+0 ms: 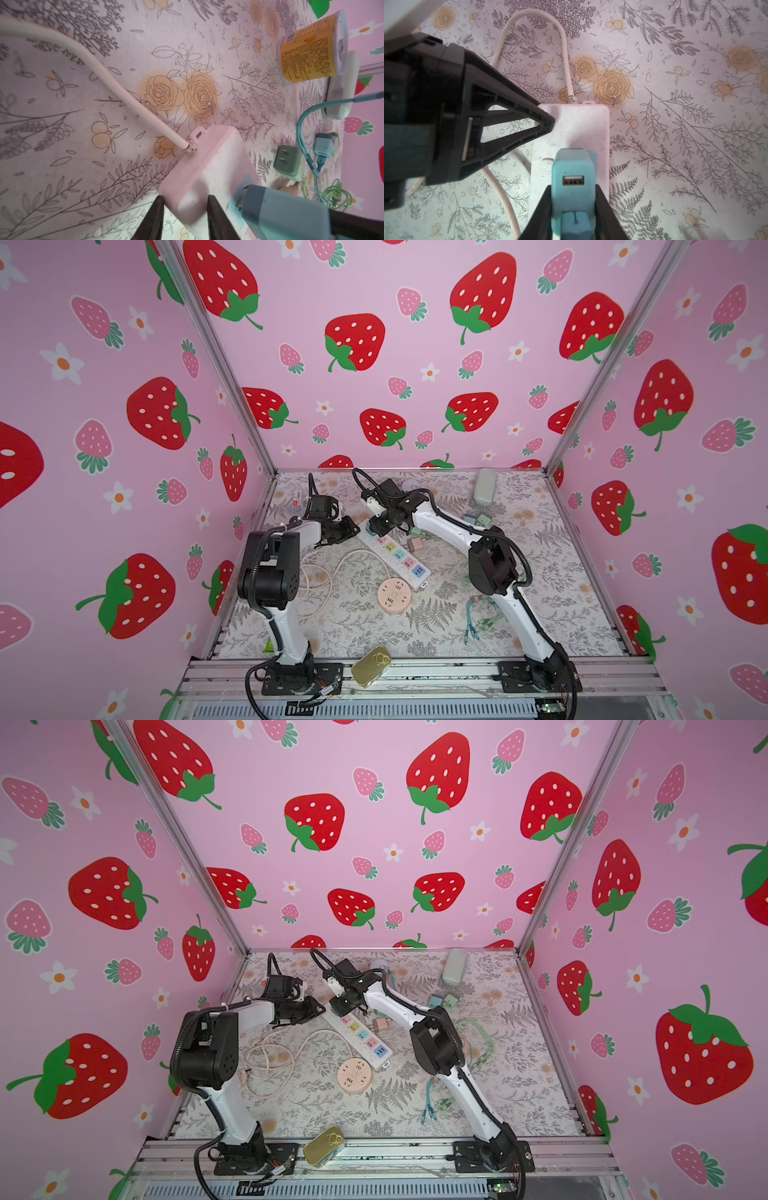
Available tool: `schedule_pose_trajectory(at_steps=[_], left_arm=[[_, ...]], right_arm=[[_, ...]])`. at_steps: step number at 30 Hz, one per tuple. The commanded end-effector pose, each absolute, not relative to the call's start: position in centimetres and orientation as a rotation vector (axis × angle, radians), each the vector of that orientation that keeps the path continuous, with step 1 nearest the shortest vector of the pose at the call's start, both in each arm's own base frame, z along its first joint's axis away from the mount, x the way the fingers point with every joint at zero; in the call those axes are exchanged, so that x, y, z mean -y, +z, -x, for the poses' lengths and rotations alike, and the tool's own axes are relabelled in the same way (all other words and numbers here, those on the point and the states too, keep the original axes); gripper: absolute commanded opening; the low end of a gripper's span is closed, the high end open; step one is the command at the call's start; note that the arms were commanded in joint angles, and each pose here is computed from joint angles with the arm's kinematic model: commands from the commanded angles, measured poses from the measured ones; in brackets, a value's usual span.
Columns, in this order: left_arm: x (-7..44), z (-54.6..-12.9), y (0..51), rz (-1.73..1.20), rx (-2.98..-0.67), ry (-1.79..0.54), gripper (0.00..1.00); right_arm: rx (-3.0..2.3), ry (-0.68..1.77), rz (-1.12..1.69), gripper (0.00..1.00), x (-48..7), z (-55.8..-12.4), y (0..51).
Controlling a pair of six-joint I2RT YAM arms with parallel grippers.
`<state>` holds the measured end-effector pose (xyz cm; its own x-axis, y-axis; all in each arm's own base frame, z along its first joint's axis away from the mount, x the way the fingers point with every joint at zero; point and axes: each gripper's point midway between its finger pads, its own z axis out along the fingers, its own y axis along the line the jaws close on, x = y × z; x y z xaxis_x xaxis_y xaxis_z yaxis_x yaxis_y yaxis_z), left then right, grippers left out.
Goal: Insert the plug
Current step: 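Align the teal charger above the power strip's end socket with the right gripper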
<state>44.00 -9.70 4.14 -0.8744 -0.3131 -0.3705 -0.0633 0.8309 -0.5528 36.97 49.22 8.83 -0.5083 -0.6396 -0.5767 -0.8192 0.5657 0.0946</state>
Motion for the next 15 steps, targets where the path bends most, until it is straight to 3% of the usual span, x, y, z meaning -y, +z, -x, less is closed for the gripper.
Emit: schedule_pose_trajectory(at_steps=[1, 15], left_arm=[[10.5, -43.3, 3.3, 0.250, -2.585, -0.797, 0.36], [10.2, -43.2, 3.2, 0.270, -2.584, -0.803, 0.36]], right_arm=[[-2.375, 0.361, 1.164, 0.09, -48.2, -37.2, 6.1], [-2.408, 0.261, 1.167, 0.09, -47.4, -37.2, 4.2]])
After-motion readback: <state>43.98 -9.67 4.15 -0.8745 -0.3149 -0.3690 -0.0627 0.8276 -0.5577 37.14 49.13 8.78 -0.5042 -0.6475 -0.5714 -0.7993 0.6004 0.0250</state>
